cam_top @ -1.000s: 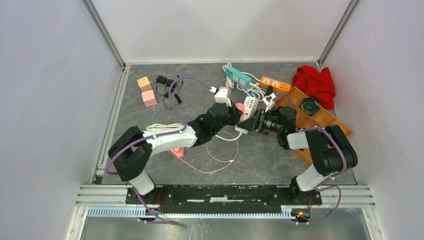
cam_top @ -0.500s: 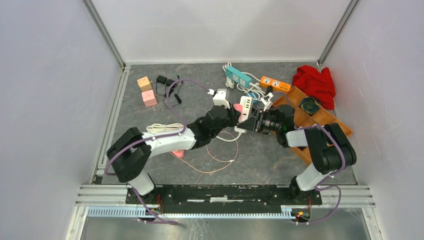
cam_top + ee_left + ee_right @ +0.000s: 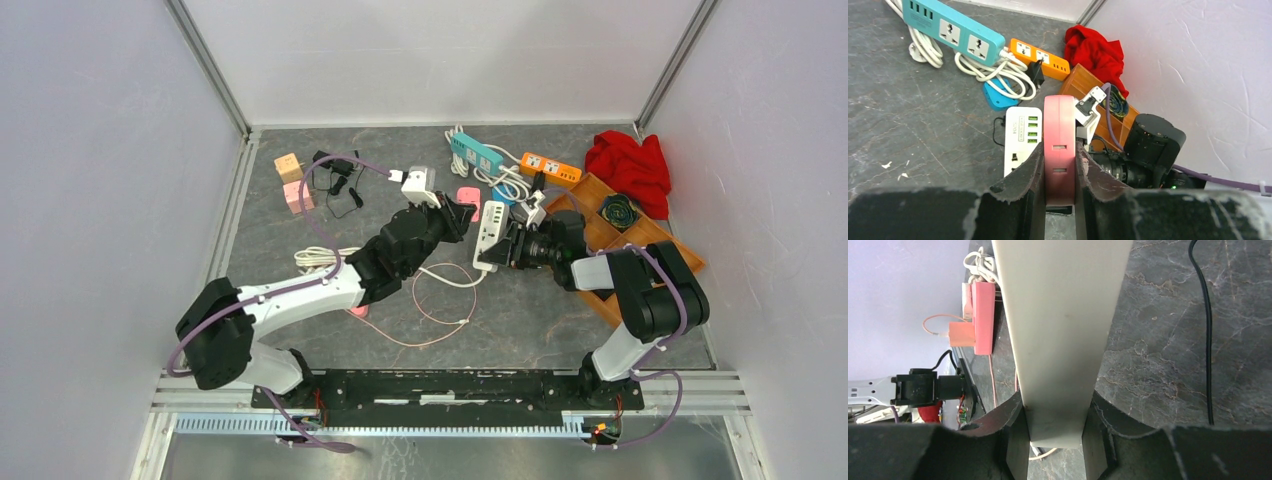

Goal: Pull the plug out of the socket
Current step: Remove the plug from the socket, then place the plug at the center of the board.

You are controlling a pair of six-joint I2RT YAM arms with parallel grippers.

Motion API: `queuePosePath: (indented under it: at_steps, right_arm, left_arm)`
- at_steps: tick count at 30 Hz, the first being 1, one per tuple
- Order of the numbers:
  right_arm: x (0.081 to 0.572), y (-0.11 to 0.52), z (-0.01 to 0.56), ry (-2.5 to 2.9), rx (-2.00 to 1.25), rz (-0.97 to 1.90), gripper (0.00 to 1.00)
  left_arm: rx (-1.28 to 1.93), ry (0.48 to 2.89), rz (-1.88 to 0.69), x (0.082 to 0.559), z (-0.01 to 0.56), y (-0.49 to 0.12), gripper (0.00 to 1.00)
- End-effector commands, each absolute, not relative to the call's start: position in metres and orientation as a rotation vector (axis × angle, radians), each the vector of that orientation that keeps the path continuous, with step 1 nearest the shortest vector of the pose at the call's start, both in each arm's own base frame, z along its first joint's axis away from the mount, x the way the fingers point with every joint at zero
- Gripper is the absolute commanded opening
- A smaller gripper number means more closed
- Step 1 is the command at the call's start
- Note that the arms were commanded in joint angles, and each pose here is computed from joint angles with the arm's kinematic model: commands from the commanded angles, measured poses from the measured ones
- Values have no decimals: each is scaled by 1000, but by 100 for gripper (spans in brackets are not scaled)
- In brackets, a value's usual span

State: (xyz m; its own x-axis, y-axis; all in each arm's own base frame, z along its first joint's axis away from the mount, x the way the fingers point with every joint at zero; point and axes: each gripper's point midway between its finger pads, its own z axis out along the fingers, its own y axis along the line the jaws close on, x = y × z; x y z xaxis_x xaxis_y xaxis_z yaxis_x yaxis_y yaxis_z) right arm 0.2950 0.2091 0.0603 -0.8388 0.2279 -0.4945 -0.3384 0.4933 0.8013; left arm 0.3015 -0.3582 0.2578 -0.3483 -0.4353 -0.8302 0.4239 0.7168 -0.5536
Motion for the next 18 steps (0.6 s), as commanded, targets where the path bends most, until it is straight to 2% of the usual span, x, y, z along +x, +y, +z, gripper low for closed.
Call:
queuePosePath:
  at_steps: [1, 9, 14, 18]
  right_arm:
    - [312, 208, 71, 2128, -175, 1279, 3]
    - [318, 202, 60, 2162, -249, 1169, 12]
    - [319, 201, 58, 2178, -278, 1151, 18]
    - [318, 204, 57, 2182, -310, 1148, 24]
  left_arm:
    - [33, 1661, -769, 302, 275, -337, 2]
    - [241, 1715, -587, 318, 284, -280, 2]
    - [202, 1762, -568, 350, 298, -216, 2]
    - [201, 1826, -455, 370, 296, -182, 2]
